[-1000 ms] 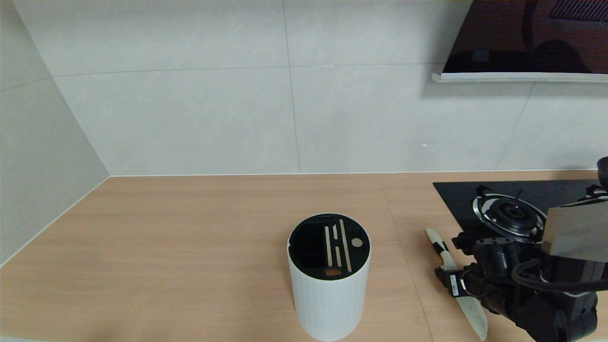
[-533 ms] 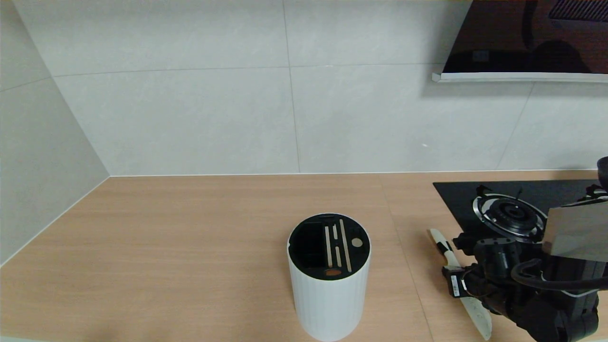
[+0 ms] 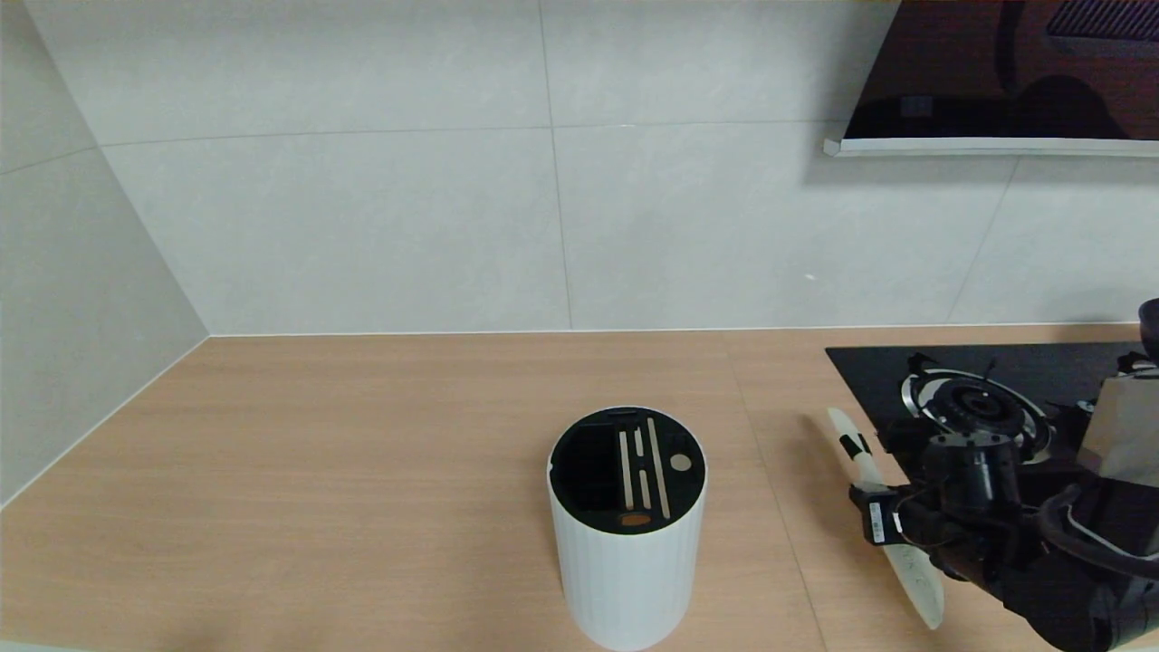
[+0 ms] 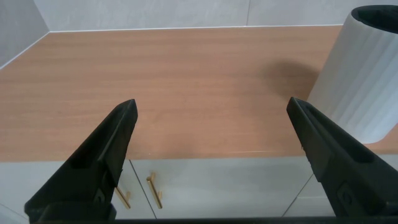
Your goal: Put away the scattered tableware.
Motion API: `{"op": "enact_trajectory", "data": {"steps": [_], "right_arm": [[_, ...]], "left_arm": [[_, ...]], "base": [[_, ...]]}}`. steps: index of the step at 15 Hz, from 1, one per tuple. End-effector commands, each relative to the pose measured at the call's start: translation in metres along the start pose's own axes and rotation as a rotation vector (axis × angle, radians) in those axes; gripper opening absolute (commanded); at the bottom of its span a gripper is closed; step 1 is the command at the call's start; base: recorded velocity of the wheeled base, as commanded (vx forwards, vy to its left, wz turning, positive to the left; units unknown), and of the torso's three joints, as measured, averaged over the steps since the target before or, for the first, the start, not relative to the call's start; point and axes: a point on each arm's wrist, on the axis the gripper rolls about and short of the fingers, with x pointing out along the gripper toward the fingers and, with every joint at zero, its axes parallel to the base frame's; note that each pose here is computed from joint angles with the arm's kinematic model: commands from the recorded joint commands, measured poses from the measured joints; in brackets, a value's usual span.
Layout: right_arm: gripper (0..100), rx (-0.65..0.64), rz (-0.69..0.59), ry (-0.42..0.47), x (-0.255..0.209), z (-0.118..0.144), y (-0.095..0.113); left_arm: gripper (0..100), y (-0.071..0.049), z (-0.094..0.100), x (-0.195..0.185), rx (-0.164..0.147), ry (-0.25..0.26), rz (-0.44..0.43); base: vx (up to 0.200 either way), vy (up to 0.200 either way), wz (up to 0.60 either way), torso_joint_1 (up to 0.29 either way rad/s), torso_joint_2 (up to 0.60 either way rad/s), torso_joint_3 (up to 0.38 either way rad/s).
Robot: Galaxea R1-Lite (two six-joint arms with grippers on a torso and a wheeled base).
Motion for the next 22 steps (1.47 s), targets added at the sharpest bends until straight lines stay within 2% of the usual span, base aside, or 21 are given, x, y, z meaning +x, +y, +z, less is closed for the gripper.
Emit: {"op": "enact_trajectory", "data": {"steps": [1,6,9,13,15,16,17,19,20,22], "right_arm": [[0,0.017,0.004,-0.085,-0.026,0.027,-0.004],[0,0.021,0.040,-0.174,-0.073,0.058,-0.004],[0,0.014,0.062,-0.193,-0.082,0.061,0.001],[0,0.013,0.068,-0.199,-0.082,0.062,0.002],[0,0.011,0.076,-0.199,-0.083,0.061,0.003],[0,0.008,0.082,-0.199,-0.083,0.061,0.005],[0,0.005,0.087,-0.197,-0.084,0.060,0.005],[0,0.008,0.095,-0.240,-0.093,0.068,0.003],[0,0.011,0.113,-0.276,-0.096,0.076,0.003],[0,0.005,0.131,-0.329,-0.096,0.093,0.005]], "left_arm": [[100,0.000,0.000,0.000,0.000,0.000,0.000],[100,0.000,0.000,0.000,0.002,0.000,0.000],[100,0.000,0.000,0.000,0.002,0.001,0.000],[100,0.000,0.000,0.000,0.017,0.000,-0.002],[100,0.000,0.000,0.000,0.011,0.000,0.000],[100,0.000,0.002,0.000,0.010,-0.016,-0.002],[100,0.000,0.007,0.000,0.011,-0.065,-0.003],[100,-0.002,0.021,-0.004,0.020,-0.133,-0.067],[100,-0.004,0.036,-0.008,0.024,-0.133,-0.160],[100,-0.006,0.065,-0.007,0.012,-0.039,-0.275]], "base": [[0.000,0.000,0.00,0.000,0.00,0.000],[0.000,0.000,0.00,0.000,0.00,0.000],[0.000,0.000,0.00,0.000,0.00,0.000],[0.000,0.000,0.00,0.000,0.00,0.000],[0.000,0.000,0.00,0.000,0.00,0.000],[0.000,0.000,0.00,0.000,0.00,0.000],[0.000,0.000,0.00,0.000,0.00,0.000],[0.000,0.000,0.00,0.000,0.00,0.000],[0.000,0.000,0.00,0.000,0.00,0.000],[0.000,0.000,0.00,0.000,0.00,0.000]]}}
